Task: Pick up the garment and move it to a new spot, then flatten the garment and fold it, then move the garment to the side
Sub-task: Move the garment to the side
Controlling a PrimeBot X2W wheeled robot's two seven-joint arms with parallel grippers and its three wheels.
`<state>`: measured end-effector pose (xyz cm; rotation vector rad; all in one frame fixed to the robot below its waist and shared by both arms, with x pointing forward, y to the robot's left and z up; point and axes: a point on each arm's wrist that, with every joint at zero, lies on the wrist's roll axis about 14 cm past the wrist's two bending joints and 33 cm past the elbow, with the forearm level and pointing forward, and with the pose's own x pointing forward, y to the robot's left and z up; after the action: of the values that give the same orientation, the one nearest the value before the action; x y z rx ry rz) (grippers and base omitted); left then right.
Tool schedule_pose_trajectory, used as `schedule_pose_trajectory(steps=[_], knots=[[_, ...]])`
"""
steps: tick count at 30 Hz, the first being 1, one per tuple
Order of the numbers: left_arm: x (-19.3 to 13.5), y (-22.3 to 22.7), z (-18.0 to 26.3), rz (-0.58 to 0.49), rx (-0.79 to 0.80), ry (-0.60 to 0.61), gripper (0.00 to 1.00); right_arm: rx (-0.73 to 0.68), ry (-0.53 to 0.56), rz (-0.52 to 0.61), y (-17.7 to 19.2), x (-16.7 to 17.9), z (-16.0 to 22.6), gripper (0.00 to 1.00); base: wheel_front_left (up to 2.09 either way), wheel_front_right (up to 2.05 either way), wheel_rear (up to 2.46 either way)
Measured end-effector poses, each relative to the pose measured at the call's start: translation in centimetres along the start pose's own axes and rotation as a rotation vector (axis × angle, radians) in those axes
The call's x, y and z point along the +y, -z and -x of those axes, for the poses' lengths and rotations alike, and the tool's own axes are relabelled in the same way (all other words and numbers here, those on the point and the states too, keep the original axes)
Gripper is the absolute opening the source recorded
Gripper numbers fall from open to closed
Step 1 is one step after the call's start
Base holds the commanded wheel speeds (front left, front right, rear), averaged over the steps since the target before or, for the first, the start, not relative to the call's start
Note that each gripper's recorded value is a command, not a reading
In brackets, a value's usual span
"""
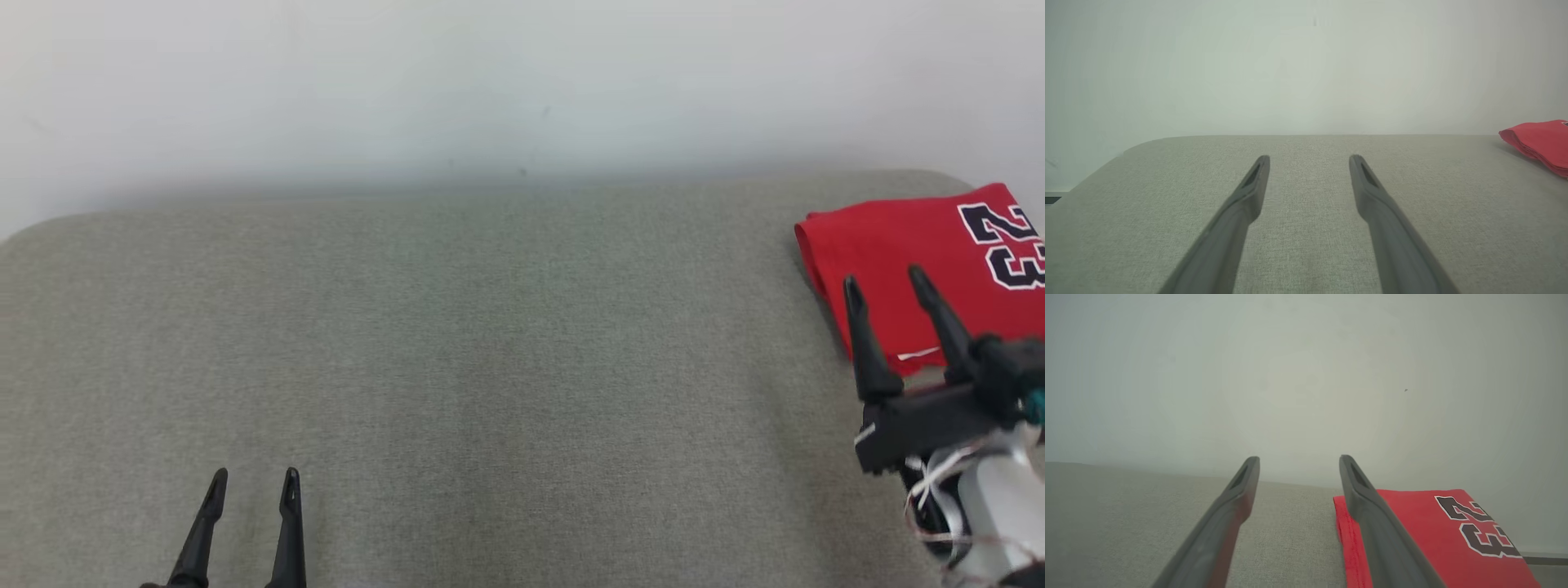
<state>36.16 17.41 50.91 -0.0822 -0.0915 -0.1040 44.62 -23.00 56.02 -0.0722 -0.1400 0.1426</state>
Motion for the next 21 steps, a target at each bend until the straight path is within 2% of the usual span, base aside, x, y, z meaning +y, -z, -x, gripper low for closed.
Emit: schedule_pose_trajectory(steps=[4,7,10,16,21], knots=[[0.6,-0.6,0.9,0.003,-0.017,-0.03,1.0,-0.089,0.039,-0.099,-1.4,1.5,2.3,1.0,0.0,0.0,0.0],[1.3,-1.2,1.5,-0.002,-0.033,-0.055,1.0,-0.117,0.037,-0.089,-2.0,2.5,4.0,1.0,0.0,0.0,0.0],[1.5,-1.3,1.9,-0.009,-0.037,-0.065,1.0,-0.101,0.053,-0.104,-1.2,3.6,5.7,1.0,0.0,0.0,0.0],[2.3,-0.7,2.8,-0.021,-0.014,-0.093,1.0,-0.073,0.142,-0.161,0.2,3.5,8.2,1.0,0.0,0.0,0.0],[2.6,1.0,3.7,-0.024,0.041,-0.11,1.0,0.011,0.108,-0.166,2.6,5.6,9.3,1.0,0.0,0.0,0.0]])
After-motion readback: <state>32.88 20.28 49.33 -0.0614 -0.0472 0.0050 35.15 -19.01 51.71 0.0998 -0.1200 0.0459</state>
